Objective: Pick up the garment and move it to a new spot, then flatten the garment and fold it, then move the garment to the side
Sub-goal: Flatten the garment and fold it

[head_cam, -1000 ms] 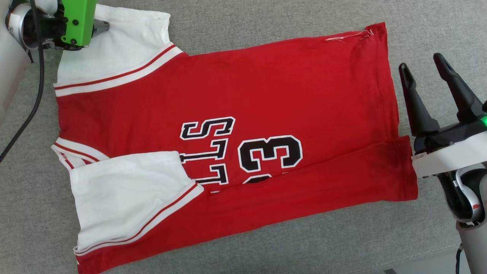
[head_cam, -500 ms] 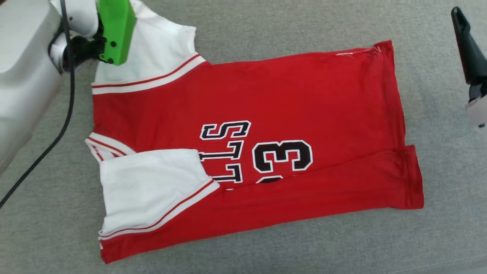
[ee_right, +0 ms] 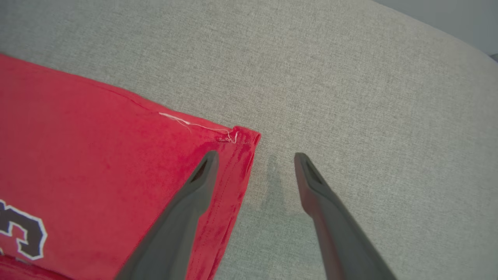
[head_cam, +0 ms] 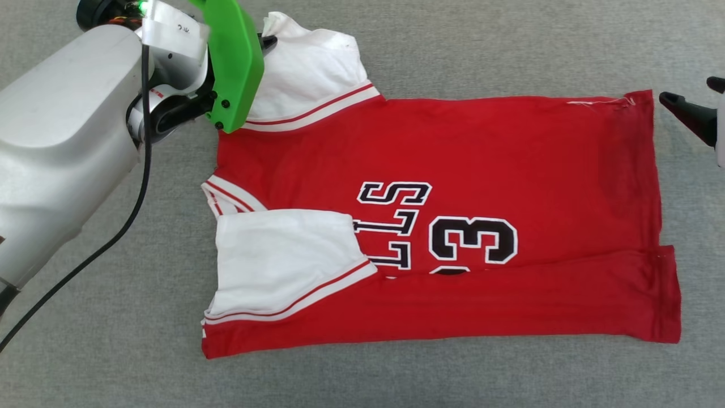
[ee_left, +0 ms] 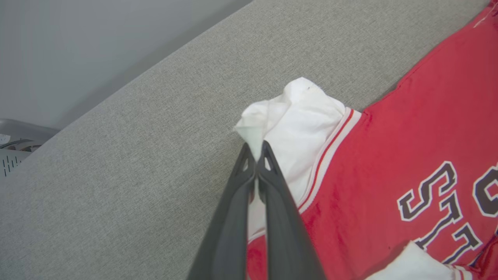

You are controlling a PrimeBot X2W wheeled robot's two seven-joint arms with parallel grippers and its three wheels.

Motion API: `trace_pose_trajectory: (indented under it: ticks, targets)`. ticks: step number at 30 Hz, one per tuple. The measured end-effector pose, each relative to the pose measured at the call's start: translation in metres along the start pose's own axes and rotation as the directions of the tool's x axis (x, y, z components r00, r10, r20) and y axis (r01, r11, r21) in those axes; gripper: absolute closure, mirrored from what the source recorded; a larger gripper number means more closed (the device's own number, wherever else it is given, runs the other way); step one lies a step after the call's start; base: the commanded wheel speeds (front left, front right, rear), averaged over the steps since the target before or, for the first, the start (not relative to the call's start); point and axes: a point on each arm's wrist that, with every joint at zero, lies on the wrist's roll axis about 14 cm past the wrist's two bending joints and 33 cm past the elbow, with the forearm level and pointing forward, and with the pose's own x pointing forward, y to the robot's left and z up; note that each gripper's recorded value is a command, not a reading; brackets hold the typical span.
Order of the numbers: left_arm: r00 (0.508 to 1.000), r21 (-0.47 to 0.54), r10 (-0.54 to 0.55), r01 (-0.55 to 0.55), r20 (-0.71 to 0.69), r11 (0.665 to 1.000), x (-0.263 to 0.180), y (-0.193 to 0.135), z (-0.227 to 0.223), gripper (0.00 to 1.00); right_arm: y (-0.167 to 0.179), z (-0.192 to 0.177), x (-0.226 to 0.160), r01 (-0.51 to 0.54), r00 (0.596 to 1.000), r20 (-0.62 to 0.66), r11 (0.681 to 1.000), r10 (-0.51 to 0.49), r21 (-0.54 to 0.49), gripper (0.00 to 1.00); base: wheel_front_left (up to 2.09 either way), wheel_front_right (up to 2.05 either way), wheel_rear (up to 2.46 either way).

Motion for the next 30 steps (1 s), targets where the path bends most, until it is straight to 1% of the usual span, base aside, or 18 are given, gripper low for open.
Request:
trace_pose_trajectory:
  ticks: [5,9,12,17,20,21,22,23,30]
  targets:
    - [1.0,0.017,0.011,-0.012,0.002,1.0,-0.001,0.004,-0.008,1.0,0.013,-0.008,0.027,-0.031,0.996,-0.089,0.999,0.029,-0.017,0.0,0.0,0.0,0.0]
    - [1.0,0.016,0.014,-0.014,0.002,1.0,0.002,0.008,-0.014,1.0,0.014,-0.019,0.046,-0.036,0.989,-0.142,0.999,0.035,-0.005,0.0,0.0,0.0,0.0]
    - [1.0,0.011,0.013,-0.013,-0.002,1.0,0.004,0.01,-0.018,1.0,0.019,-0.035,0.062,-0.045,0.981,-0.188,0.999,0.048,0.021,0.0,0.0,0.0,0.0]
    - [1.0,0.01,0.017,-0.017,-0.002,1.0,0.005,0.013,-0.021,1.0,0.017,-0.053,0.075,-0.037,0.968,-0.248,0.999,0.039,0.011,0.0,0.0,0.0,0.0]
    - [1.0,0.01,0.017,-0.018,0.005,1.0,0.006,0.013,-0.021,1.0,0.02,-0.055,0.076,-0.048,0.965,-0.256,0.999,0.047,0.002,0.0,0.0,0.0,0.0]
    - [1.0,0.01,0.018,-0.018,0.004,1.0,0.006,0.014,-0.021,1.0,0.02,-0.054,0.076,-0.048,0.968,-0.247,0.999,0.047,0.0,0.52,0.0,0.0,0.0]
    - [1.0,0.011,0.019,-0.019,0.004,1.0,0.006,0.014,-0.02,1.0,0.019,-0.051,0.075,-0.045,0.972,-0.229,0.999,0.044,0.001,0.93,0.0,0.0,0.0]
    - [1.0,0.012,0.02,-0.02,0.005,1.0,0.005,0.014,-0.02,1.0,0.018,-0.05,0.074,-0.043,0.975,-0.217,0.999,0.043,0.002,1.0,0.0,0.0,0.0]
    - [0.996,0.012,0.042,-0.043,0.073,0.999,-0.01,0.012,-0.004,1.0,0.023,-0.03,0.06,-0.049,0.997,-0.059,0.999,0.049,0.0,1.0,0.0,0.0,0.0]
